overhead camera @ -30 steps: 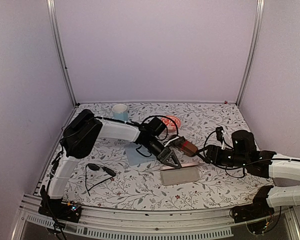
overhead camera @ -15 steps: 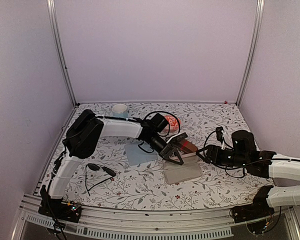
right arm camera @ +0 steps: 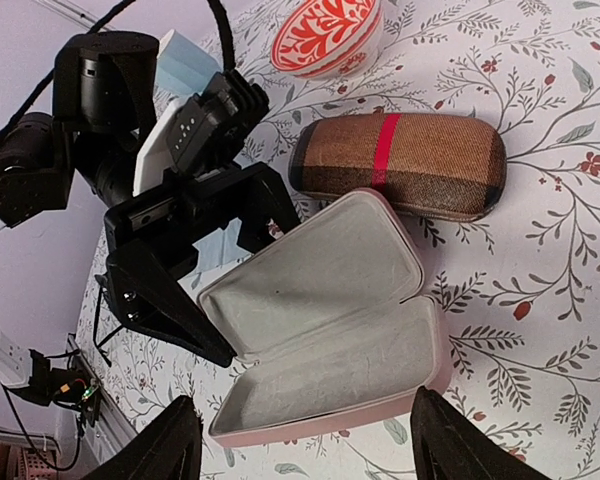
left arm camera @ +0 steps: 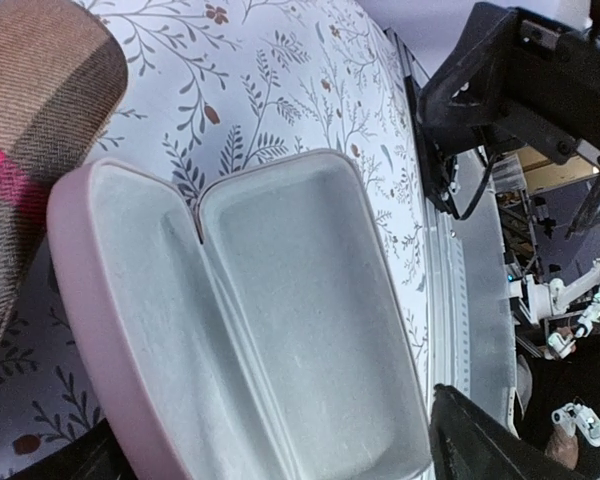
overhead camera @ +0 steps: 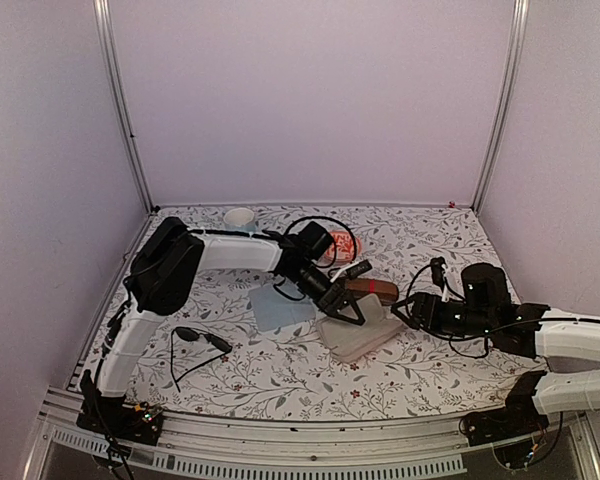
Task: Organize the sunglasses
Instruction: Place the sunglasses case at the center of the board.
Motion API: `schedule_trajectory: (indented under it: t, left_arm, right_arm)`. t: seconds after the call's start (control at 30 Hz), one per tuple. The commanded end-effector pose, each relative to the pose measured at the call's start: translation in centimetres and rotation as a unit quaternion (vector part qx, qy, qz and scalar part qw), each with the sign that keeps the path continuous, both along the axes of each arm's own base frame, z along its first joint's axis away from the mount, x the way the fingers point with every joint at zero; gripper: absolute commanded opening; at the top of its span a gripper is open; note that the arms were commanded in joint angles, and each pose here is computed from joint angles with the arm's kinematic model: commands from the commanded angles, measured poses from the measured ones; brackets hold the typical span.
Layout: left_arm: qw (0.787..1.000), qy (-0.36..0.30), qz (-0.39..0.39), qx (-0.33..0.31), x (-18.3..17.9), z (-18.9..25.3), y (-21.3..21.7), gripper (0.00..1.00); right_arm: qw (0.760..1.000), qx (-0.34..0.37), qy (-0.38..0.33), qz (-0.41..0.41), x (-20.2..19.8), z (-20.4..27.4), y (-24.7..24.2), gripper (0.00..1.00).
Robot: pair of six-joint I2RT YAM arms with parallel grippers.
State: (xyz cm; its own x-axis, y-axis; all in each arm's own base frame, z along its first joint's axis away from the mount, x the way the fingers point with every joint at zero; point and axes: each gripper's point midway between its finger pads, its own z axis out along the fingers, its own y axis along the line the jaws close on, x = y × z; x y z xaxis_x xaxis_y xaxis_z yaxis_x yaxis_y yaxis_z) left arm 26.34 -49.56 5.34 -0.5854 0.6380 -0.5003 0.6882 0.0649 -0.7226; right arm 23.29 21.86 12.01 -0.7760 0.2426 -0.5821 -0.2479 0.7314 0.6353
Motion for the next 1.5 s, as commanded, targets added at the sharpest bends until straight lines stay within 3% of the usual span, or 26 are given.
schedule_trajectory:
  t: [0.0,0.4,0.63,0.8,1.1,1.47]
  left_arm:
    - [1.0,-0.023,0.013,-0.006,0.8,2.1,0.5,0.89]
    - [0.999,-0.031,0.013,-0.023,-0.3,4.3,0.5,0.61]
    - [0.998,-0.052,0.022,0.001,-0.1,3.5,0.2,0.56]
    - [0.998,-0.066,0.018,0.011,-0.5,3.4,-0.2,0.55]
    - [0.983,-0.156,0.099,0.007,1.6,7.7,1.9,0.68]
    - [0.918,-0.227,0.292,0.141,7.4,4.4,12.8,0.68]
  right_arm:
    - [1.0,0.009,0.002,0.003,0.1,-0.2,0.3,0.73]
    - [0.999,0.004,0.028,0.022,0.2,-2.0,1.4,0.68]
    - [1.0,0.008,0.021,0.02,0.3,-1.5,1.3,0.67]
    - [1.0,0.015,0.012,0.015,0.2,-0.8,1.0,0.67]
    - [1.0,0.01,-0.015,0.025,0.3,0.8,1.1,0.66]
    - [0.998,-0.004,-0.048,0.044,1.4,2.8,2.4,0.64]
